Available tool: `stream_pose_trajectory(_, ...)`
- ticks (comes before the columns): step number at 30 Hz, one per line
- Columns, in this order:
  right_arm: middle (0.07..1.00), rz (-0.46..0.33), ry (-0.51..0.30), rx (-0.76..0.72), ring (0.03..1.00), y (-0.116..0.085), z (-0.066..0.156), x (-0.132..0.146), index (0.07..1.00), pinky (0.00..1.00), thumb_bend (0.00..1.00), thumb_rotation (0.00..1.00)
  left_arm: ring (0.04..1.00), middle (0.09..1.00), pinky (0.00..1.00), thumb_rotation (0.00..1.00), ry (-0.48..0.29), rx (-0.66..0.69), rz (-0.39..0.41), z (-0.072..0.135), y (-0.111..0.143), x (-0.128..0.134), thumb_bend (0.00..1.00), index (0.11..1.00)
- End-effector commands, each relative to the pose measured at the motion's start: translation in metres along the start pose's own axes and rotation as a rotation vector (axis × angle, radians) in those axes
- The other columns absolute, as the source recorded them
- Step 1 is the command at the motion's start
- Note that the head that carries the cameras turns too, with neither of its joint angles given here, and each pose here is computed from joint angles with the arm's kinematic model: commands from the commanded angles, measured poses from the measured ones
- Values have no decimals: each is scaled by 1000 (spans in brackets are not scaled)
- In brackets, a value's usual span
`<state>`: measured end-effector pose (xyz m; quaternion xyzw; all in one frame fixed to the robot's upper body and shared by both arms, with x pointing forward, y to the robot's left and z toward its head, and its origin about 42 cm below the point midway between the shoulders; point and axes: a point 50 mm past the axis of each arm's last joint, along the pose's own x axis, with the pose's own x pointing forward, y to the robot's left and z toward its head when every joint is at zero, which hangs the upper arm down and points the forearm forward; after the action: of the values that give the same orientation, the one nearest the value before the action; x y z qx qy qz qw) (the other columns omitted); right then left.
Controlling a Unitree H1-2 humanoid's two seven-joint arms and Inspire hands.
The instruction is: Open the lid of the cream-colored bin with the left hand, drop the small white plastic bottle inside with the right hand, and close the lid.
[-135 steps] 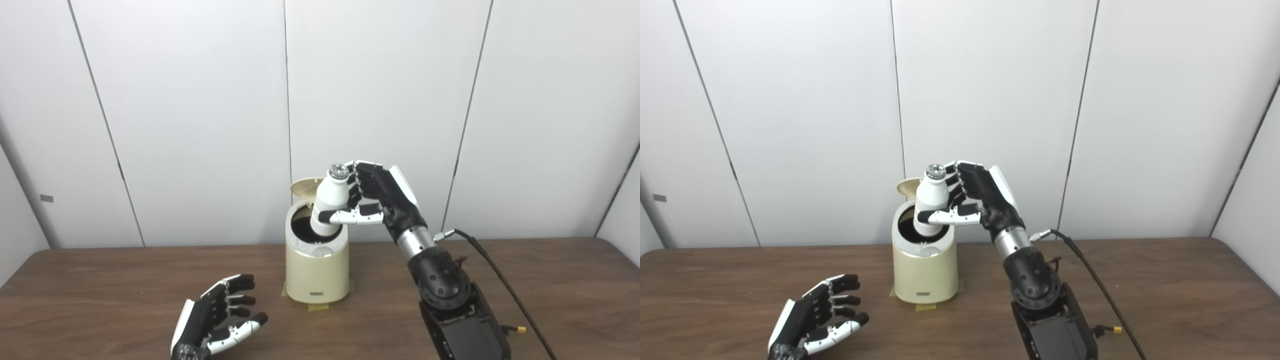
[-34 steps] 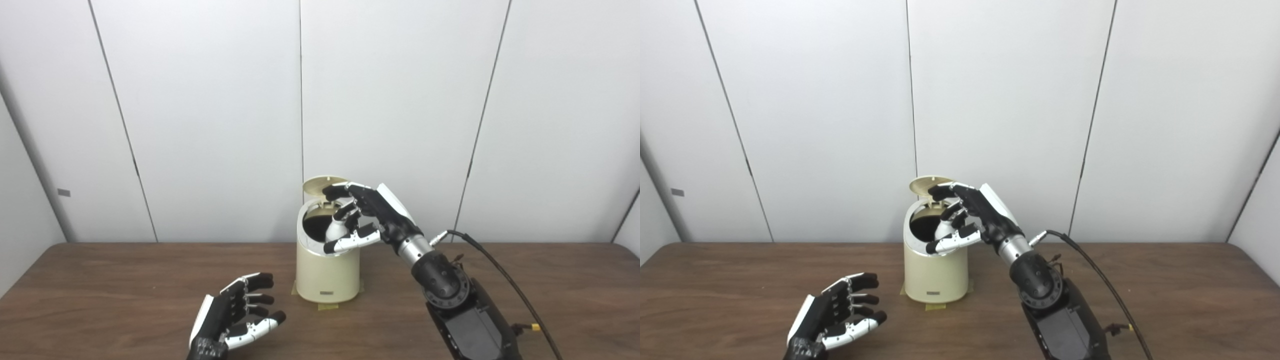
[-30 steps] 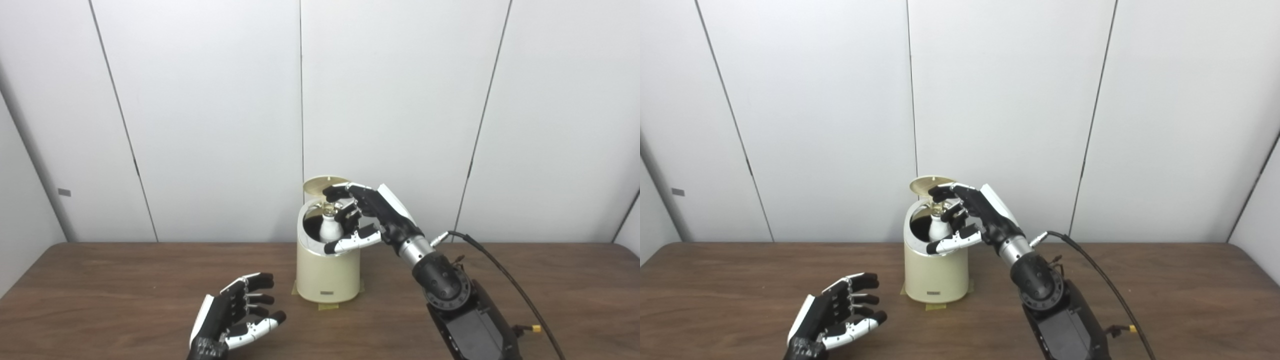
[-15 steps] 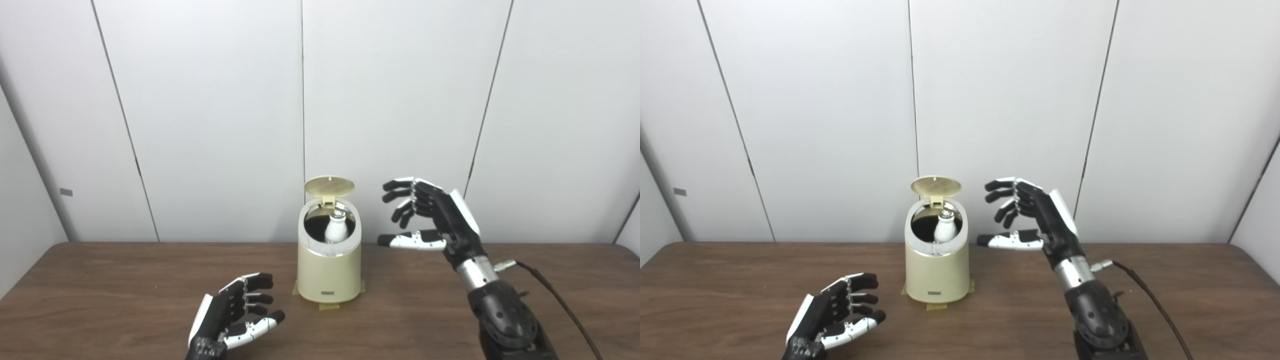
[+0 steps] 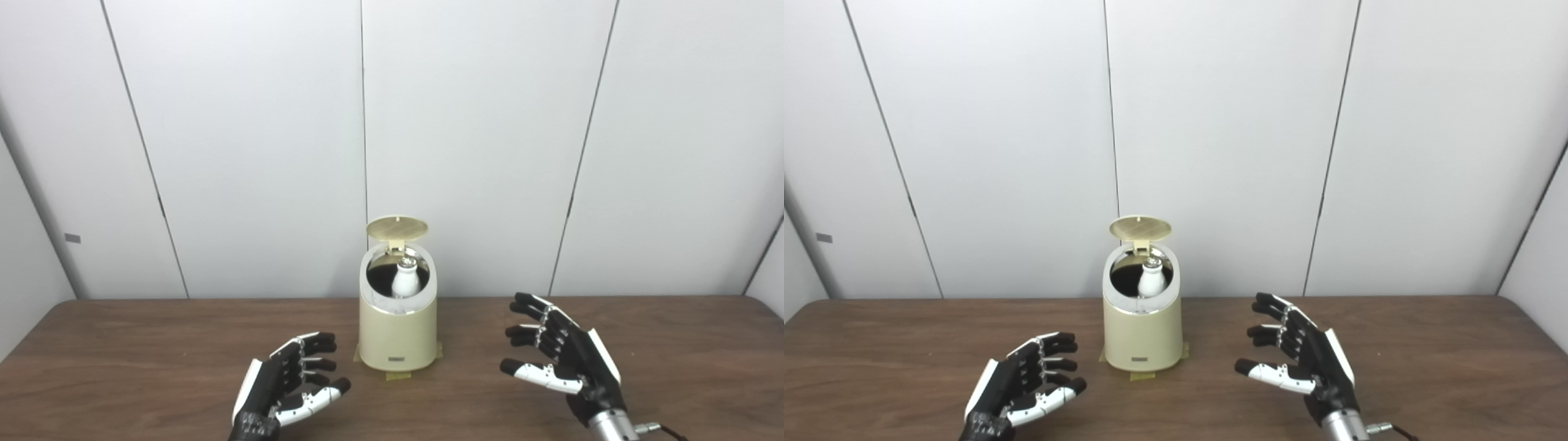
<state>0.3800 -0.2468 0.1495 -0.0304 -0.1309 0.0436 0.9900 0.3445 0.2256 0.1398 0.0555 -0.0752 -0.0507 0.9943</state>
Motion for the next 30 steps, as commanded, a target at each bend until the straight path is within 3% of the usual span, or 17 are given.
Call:
stream_pose_trajectory(1, 779, -12, -88, 12, 636, 0, 13, 7, 787, 555, 838, 196, 668, 750, 580, 76, -109, 3, 20, 24, 1, 7, 700, 754)
stream_pose_trajectory(3, 779, -25, -72, 26, 644, 1, 9, 2, 788, 569, 831, 216, 680, 761, 573, 147, -117, 8, 28, 27, 1, 6, 695, 765)
stream_pose_trajectory(6, 776, -33, -61, 42, 652, 2, 6, -4, 788, 570, 849, 253, 711, 777, 569, 340, -139, 17, 35, 35, 3, 8, 697, 793)
stream_pose_trajectory(7, 767, -35, -60, 40, 641, 1, 5, -5, 779, 552, 860, 262, 764, 812, 606, 430, -151, 26, 32, 41, 4, 11, 731, 822)
stream_pose_trajectory(10, 764, -36, -60, 39, 628, -1, 6, -6, 774, 535, 855, 257, 816, 853, 659, 520, -203, 137, 17, 61, 9, 26, 754, 858)
stream_pose_trajectory(11, 766, -36, -57, 40, 628, -2, 5, -7, 775, 531, 852, 262, 838, 866, 721, 553, -220, 172, 12, 67, 11, 33, 756, 871)
stream_pose_trajectory(12, 771, -35, -54, 41, 632, -2, 4, -7, 777, 532, 847, 262, 865, 884, 782, 567, -237, 198, 6, 75, 11, 41, 763, 883)
stream_pose_trajectory(14, 767, -37, -51, 37, 634, -2, 4, -6, 772, 526, 859, 267, 888, 905, 813, 571, -259, 213, -6, 89, 11, 57, 783, 898)
stream_pose_trajectory(21, 766, -27, -67, 43, 621, 5, 8, -4, 763, 519, 851, 253, 924, 925, 838, 536, -313, 260, -53, 132, 6, 106, 819, 920)
stream_pose_trajectory(30, 757, -30, -70, 40, 599, 9, 13, -2, 758, 472, 868, 248, 946, 944, 870, 512, -336, 398, -115, 158, -13, 142, 801, 886)
